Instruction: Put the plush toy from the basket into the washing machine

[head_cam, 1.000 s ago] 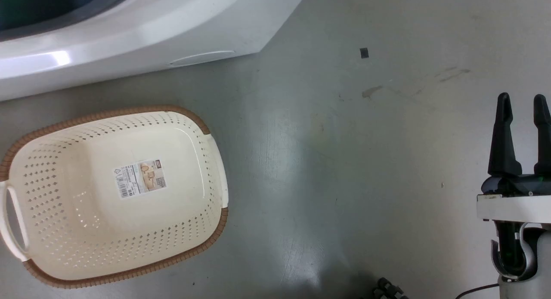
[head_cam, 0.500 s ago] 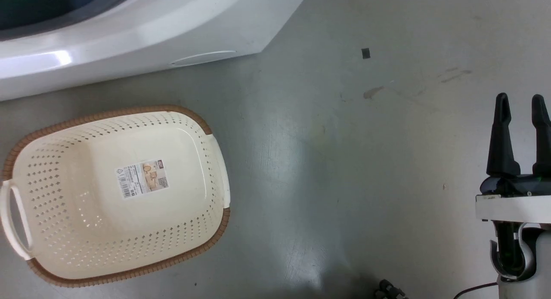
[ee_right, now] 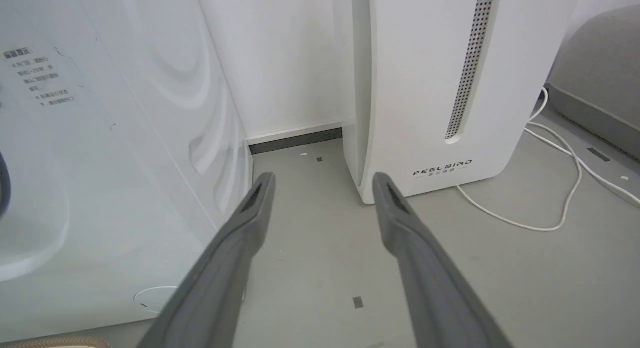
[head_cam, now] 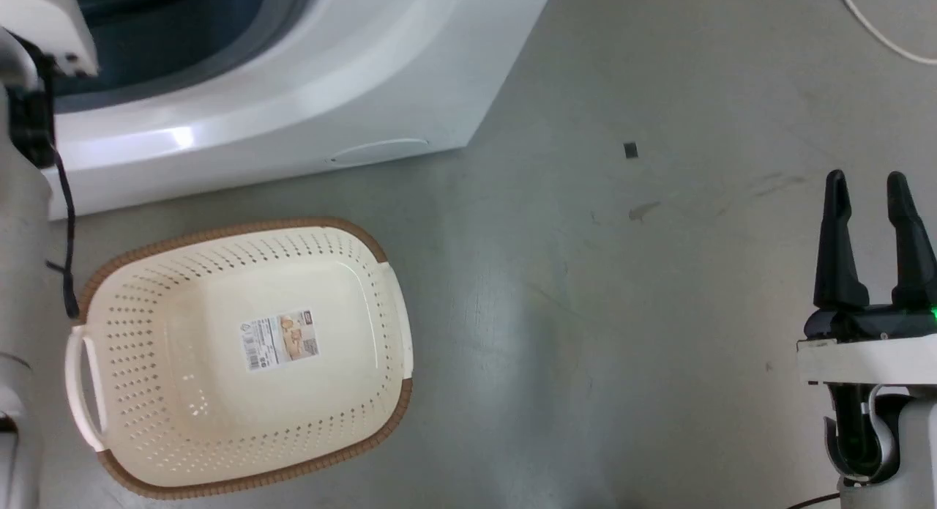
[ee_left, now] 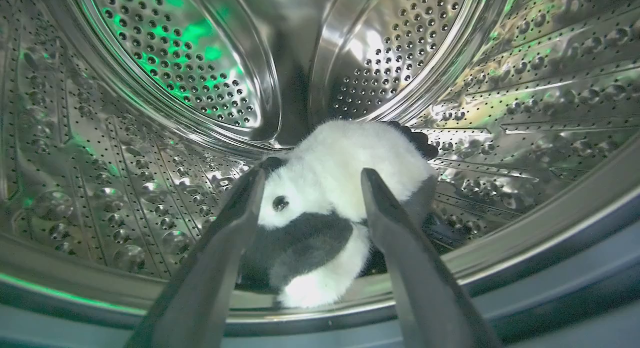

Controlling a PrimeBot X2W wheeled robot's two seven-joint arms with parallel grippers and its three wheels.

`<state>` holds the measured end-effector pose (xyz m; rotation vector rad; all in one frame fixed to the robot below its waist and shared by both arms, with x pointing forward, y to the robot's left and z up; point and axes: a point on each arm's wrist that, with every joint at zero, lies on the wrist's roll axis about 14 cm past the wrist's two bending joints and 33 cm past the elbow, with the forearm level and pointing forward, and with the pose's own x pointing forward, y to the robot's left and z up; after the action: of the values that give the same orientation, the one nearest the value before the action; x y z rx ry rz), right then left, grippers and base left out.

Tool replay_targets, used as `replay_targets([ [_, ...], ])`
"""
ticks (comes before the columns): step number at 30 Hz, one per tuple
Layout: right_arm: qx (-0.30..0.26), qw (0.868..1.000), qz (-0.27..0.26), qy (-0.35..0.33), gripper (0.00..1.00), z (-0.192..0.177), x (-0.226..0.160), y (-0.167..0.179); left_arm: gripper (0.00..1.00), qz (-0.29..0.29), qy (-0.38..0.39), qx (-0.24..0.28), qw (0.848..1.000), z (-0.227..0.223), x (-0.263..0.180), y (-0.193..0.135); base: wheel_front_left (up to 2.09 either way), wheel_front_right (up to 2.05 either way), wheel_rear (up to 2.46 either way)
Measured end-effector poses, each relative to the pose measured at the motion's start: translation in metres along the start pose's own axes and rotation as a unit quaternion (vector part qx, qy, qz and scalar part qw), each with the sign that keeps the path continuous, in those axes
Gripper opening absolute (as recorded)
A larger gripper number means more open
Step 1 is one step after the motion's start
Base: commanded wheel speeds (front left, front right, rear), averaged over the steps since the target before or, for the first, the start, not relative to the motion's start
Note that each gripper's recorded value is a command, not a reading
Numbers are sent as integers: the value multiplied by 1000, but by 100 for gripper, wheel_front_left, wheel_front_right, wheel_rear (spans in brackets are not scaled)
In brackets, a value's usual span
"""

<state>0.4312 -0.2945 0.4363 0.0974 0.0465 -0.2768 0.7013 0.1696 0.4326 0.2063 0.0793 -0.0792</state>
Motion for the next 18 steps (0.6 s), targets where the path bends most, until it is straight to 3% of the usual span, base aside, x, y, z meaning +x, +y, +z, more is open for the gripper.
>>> replay_targets([
  [18,23,998,38,-42,100,39,-25,24,100,33,-35,-51,998,34,-104,19,0,0,0],
])
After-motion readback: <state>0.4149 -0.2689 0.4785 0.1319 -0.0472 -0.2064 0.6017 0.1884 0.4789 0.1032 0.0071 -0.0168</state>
